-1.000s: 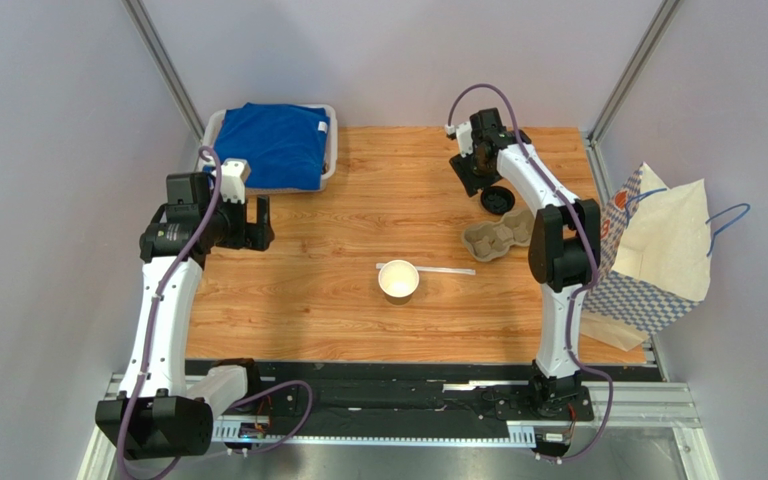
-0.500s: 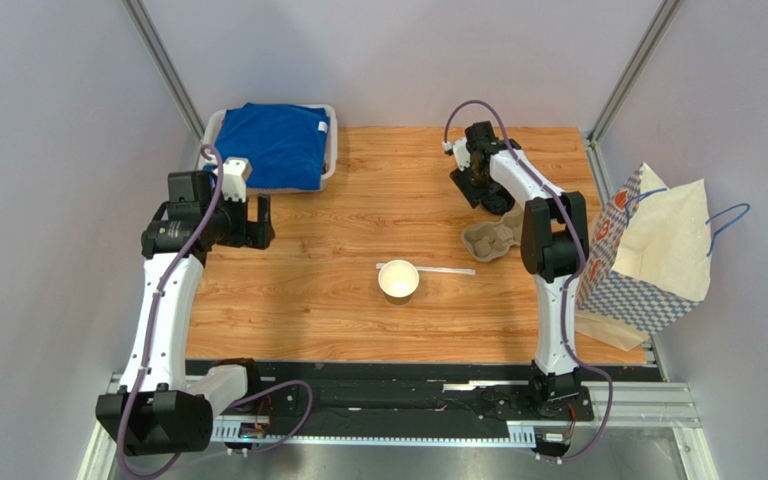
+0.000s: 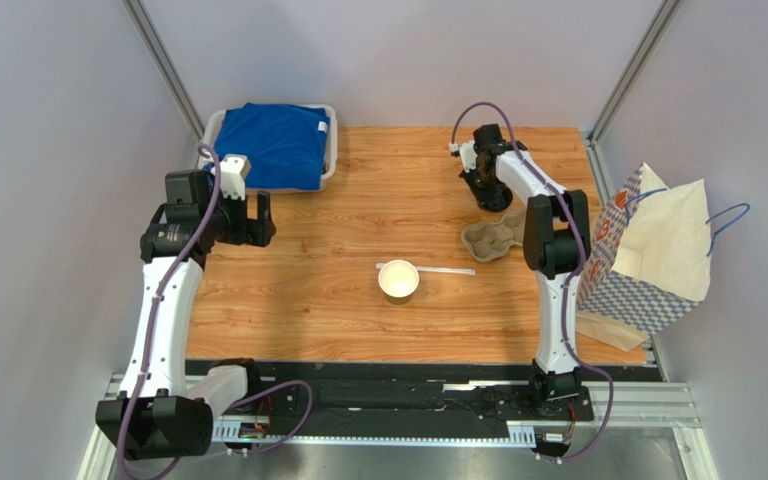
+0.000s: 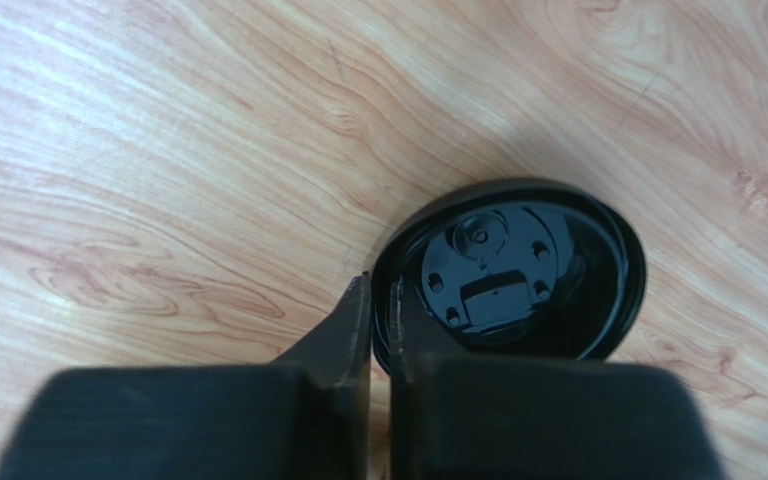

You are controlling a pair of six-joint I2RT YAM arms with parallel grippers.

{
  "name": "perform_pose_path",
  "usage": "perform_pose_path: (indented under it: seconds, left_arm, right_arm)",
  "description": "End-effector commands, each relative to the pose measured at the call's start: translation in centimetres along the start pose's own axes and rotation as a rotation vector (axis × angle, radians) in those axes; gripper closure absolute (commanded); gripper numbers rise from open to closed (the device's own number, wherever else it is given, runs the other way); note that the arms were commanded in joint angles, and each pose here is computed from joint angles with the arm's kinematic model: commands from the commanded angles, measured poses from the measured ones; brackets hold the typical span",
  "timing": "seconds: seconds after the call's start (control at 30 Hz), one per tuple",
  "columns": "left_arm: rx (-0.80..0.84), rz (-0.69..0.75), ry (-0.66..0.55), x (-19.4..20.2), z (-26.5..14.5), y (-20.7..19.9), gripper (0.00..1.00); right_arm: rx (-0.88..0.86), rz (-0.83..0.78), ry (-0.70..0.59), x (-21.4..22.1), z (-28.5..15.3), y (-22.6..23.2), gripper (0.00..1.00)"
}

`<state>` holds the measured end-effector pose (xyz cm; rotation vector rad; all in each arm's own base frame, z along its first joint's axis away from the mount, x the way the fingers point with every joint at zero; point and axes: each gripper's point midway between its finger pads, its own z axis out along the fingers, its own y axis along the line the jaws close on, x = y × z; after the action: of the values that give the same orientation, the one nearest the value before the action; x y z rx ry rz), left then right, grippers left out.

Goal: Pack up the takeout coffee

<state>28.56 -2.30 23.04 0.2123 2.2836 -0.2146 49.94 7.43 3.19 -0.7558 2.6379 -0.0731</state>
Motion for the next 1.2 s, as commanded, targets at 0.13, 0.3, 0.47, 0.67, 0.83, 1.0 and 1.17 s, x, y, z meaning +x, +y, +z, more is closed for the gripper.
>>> perform_pose_path:
  seconds: [0.13,0.3,0.47,0.67,0.83,1.0,1.17]
  left_arm:
    - [0.079,0.123,-0.293,-5.4,-3.3,-2.3,0.01]
    - [0.240,0.181,-0.527,-10.2,-7.4,-6.1,0.01]
    - [0.505,0.190,-0.727,-15.0,-13.0,-11.0,0.01]
    - [0.590,0.185,-1.001,-18.4,-18.3,-13.2,0.01]
    - [0.709,-0.052,-0.886,-18.0,-16.7,-14.0,0.01]
    - [0.873,-0.332,-0.700,-15.6,-13.8,-16.4,0.01]
    - [0.985,-0.422,-0.598,-14.5,-12.3,-19.5,0.01]
  right_arm:
    - [-0.280,0.026,-0.389,-8.0,-16.1,3.4,1.00]
    - [-0.688,0.064,-0.685,-11.1,-29.7,8.9,1.00]
    - [-1.046,0.153,-0.829,-12.8,-39.6,12.1,1.00]
    - [-1.456,0.382,-0.738,-12.4,-44.2,14.3,1.00]
    - [-1.549,0.381,-0.762,-10.0,-47.4,16.6,1.00]
    - [-1.563,0.159,-0.835,-7.1,-51.3,19.5,1.00]
    - [-1.488,-0.047,-0.978,-5.4,-53.8,21.8,1.00]
